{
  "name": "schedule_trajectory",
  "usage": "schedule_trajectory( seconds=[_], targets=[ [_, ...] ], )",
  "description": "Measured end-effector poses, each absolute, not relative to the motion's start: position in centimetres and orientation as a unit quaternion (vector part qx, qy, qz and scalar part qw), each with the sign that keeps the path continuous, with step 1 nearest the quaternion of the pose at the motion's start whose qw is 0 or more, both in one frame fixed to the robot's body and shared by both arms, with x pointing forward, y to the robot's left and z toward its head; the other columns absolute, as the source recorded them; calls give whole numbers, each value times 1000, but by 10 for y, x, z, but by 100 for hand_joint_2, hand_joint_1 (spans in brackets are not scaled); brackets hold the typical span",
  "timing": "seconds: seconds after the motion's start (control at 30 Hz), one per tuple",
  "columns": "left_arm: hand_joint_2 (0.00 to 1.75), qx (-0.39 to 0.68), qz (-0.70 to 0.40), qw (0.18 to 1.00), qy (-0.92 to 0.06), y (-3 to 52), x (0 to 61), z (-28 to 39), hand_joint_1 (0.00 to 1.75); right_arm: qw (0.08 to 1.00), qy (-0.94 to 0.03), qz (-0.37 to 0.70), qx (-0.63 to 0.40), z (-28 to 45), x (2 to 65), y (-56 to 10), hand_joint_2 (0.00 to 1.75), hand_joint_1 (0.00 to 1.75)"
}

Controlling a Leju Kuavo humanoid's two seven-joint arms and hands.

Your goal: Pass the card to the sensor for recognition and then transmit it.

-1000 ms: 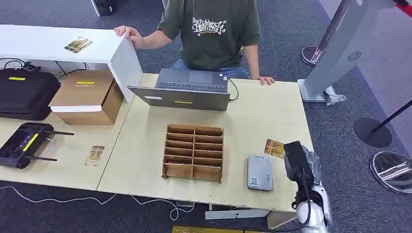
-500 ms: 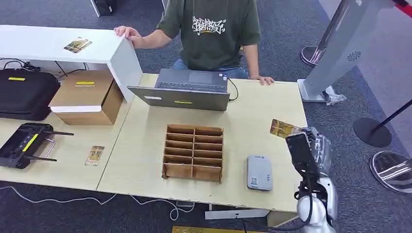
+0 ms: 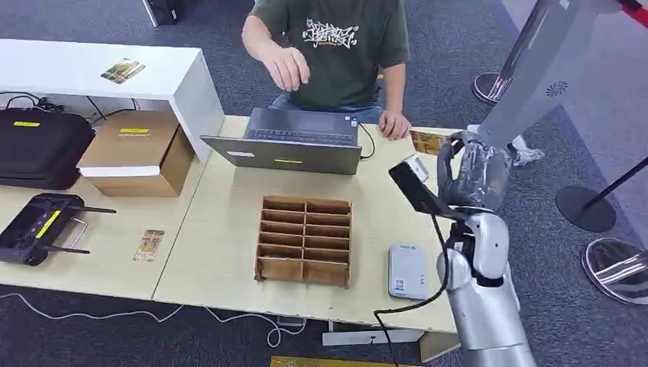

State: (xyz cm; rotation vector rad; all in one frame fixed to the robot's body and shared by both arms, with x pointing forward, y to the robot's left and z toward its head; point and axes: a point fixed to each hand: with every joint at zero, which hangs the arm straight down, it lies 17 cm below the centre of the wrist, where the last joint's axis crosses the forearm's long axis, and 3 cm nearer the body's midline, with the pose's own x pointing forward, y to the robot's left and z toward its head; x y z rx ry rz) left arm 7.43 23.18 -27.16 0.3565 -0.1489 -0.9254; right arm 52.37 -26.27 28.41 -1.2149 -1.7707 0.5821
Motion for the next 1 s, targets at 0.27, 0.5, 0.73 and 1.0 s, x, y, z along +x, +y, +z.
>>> schedule_trajectory(
  seconds=[0.27,0.5,0.73,1.0],
  targets=[
    [0,175,-460,867,-81,232,82,-271,0,394,-697,290,-524,310,568,-226,175,175],
    [0,176,-473,859,-84,232,84,-270,0,387,-685,323,-526,316,594,-207,175,175],
    [0,178,-484,853,-86,234,87,-270,0,369,-682,334,-535,342,612,-188,175,175],
    [0,176,-491,849,-86,233,87,-270,0,363,-678,347,-537,352,620,-169,175,175]
  ],
)
